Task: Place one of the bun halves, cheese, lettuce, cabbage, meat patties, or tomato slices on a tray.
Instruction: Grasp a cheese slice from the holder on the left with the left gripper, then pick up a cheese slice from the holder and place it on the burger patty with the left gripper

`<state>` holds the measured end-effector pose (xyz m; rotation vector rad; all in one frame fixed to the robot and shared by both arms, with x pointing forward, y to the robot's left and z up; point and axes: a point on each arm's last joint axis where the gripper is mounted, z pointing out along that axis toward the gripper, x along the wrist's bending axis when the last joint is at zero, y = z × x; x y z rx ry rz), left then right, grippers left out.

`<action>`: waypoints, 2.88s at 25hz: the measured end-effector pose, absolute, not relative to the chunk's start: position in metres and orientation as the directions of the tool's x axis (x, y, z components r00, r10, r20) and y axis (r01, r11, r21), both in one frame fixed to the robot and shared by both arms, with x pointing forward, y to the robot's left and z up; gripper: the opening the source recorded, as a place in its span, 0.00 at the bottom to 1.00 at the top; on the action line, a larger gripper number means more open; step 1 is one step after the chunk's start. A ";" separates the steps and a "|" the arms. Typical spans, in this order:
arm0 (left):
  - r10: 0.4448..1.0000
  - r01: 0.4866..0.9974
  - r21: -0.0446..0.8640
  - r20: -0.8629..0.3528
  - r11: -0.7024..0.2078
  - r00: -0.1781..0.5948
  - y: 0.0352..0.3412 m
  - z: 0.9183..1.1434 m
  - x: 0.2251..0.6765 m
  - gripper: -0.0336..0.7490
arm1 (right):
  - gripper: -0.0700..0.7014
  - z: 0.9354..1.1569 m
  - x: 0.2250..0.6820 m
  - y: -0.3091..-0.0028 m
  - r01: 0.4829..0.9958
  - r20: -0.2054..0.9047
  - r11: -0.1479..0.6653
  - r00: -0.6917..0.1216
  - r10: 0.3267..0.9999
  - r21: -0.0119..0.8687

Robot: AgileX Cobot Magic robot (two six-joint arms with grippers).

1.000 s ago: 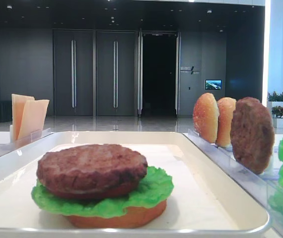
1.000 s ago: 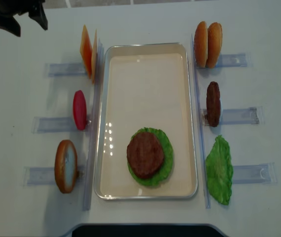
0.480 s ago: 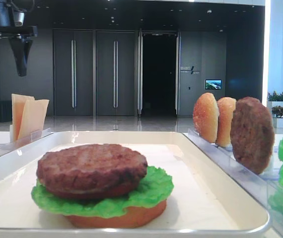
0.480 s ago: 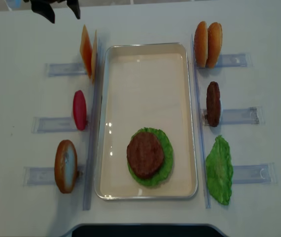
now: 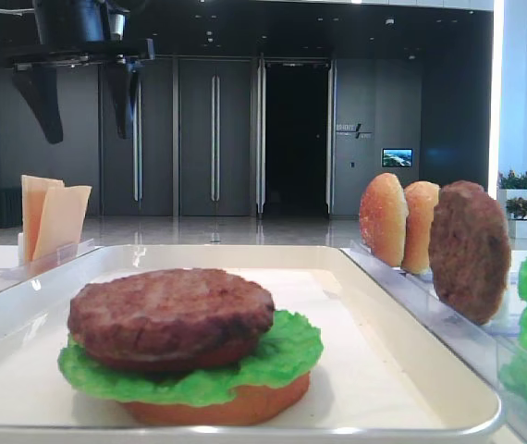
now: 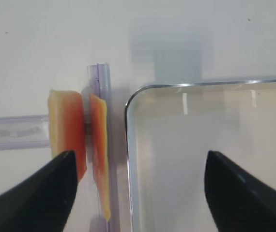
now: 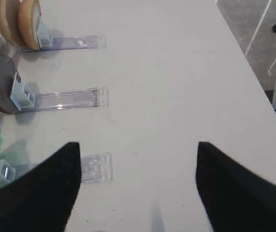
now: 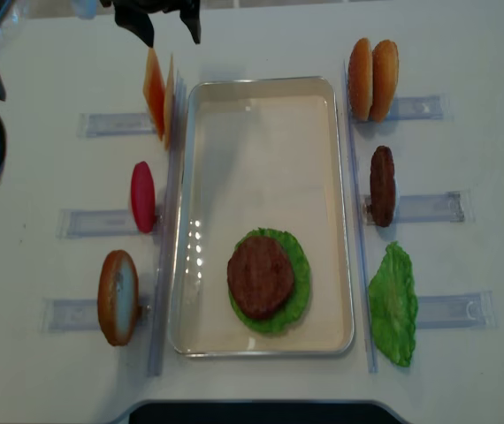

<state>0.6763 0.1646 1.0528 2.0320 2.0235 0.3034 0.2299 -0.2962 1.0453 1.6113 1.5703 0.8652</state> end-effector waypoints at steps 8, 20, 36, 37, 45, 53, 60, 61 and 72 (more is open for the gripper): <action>1.000 0.959 0.283 0.006 -0.011 0.010 0.158 1.028 0.682 0.84 | 0.74 1.045 0.230 -0.296 0.520 -0.016 -0.004 0.035 0.999 0.854; 0.998 0.972 0.232 0.056 -0.045 0.033 0.150 0.997 0.688 0.80 | 0.74 1.045 0.230 -0.296 0.520 -0.016 -0.004 0.035 0.999 0.854; 0.991 0.977 0.201 0.122 -0.078 0.054 0.156 0.985 0.685 0.67 | 0.74 1.045 0.230 -0.296 0.520 -0.016 -0.004 0.035 0.999 0.854; 0.990 0.976 0.202 0.126 -0.082 0.057 0.156 0.985 0.685 0.62 | 0.74 1.045 0.230 -0.296 0.520 -0.016 -0.004 0.035 0.999 0.854; 0.984 0.972 0.197 0.144 -0.132 0.104 0.156 0.985 0.685 0.08 | 0.74 1.045 0.230 -0.296 0.520 -0.016 -0.004 0.035 0.999 0.854; 0.991 0.962 0.245 0.084 -0.121 0.104 0.154 1.013 0.677 0.07 | 0.74 1.045 0.230 -0.296 0.520 -0.016 -0.004 0.035 0.999 0.854; 0.984 0.943 0.308 -0.077 -0.128 0.159 0.145 1.066 0.649 0.07 | 0.74 1.045 0.230 -0.296 0.520 -0.016 -0.004 0.035 0.999 0.854; 0.980 0.943 0.303 -0.097 -0.136 0.172 0.145 1.069 0.643 0.07 | 0.74 1.045 0.230 -0.296 0.520 -0.016 -0.004 0.035 0.999 0.854; 0.827 0.936 0.296 -0.467 -0.189 0.314 0.142 1.051 0.528 0.07 | 0.74 1.045 0.230 -0.296 0.520 -0.016 -0.004 0.035 0.999 0.854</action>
